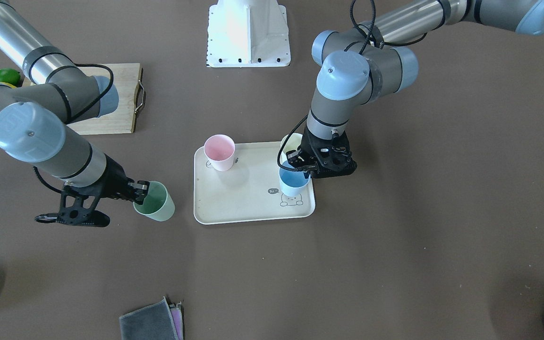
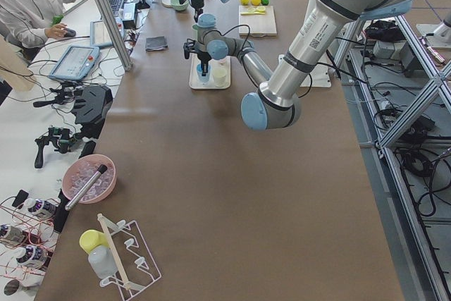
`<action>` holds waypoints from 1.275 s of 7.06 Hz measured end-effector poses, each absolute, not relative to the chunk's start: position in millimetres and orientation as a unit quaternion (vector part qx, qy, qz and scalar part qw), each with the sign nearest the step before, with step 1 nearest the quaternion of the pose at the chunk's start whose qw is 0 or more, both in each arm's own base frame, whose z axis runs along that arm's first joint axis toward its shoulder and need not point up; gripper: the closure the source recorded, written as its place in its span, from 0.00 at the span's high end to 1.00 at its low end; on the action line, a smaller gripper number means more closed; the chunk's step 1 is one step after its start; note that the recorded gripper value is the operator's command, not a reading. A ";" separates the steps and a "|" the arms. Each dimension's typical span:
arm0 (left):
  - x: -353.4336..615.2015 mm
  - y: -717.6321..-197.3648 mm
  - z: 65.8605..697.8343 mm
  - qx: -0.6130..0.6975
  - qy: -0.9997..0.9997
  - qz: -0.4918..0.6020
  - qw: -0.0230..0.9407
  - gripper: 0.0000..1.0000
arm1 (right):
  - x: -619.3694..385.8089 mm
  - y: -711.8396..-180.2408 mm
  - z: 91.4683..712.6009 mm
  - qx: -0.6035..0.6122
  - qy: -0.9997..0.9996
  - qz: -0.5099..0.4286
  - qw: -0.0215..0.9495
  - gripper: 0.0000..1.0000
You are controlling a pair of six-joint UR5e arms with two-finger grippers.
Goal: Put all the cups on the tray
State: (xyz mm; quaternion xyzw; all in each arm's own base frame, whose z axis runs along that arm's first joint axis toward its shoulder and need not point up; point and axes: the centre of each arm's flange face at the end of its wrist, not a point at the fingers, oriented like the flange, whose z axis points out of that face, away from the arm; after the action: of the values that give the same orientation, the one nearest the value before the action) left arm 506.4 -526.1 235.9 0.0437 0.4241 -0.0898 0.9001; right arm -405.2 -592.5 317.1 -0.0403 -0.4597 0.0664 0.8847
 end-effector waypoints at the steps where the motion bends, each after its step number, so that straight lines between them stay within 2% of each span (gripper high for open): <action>1: 512.1 -528.2 240.0 0.047 0.426 -0.090 0.899 0.94 | -427.9 -581.8 295.9 -0.049 -0.466 0.071 0.880 0.00; 3: 513.6 -529.2 238.6 0.051 0.430 -0.090 0.897 0.97 | -457.9 -565.5 271.4 -0.057 -0.472 0.072 0.877 0.00; 4: 509.9 -528.1 232.5 0.054 0.435 -0.089 0.895 0.97 | -470.4 -558.4 264.0 -0.056 -0.472 0.073 0.877 0.64; 5: 501.0 -527.8 224.3 0.059 0.441 -0.089 0.891 0.97 | -478.8 -553.6 260.3 -0.054 -0.469 0.077 0.878 1.00; 7: 477.4 -531.3 211.4 0.068 0.446 -0.095 0.887 0.97 | -484.2 -551.0 257.4 -0.046 -0.469 0.089 0.877 1.00; 9: 435.7 -527.6 217.7 0.063 0.443 -0.089 0.890 0.97 | -448.7 -563.8 255.2 -0.039 -0.481 0.099 0.870 1.00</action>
State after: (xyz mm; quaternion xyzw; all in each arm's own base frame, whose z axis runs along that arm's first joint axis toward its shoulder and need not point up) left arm 435.7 -527.6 217.7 0.0631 0.4427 -0.0887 0.8900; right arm -448.7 -563.8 255.2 -0.0389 -0.4808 0.0992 0.8703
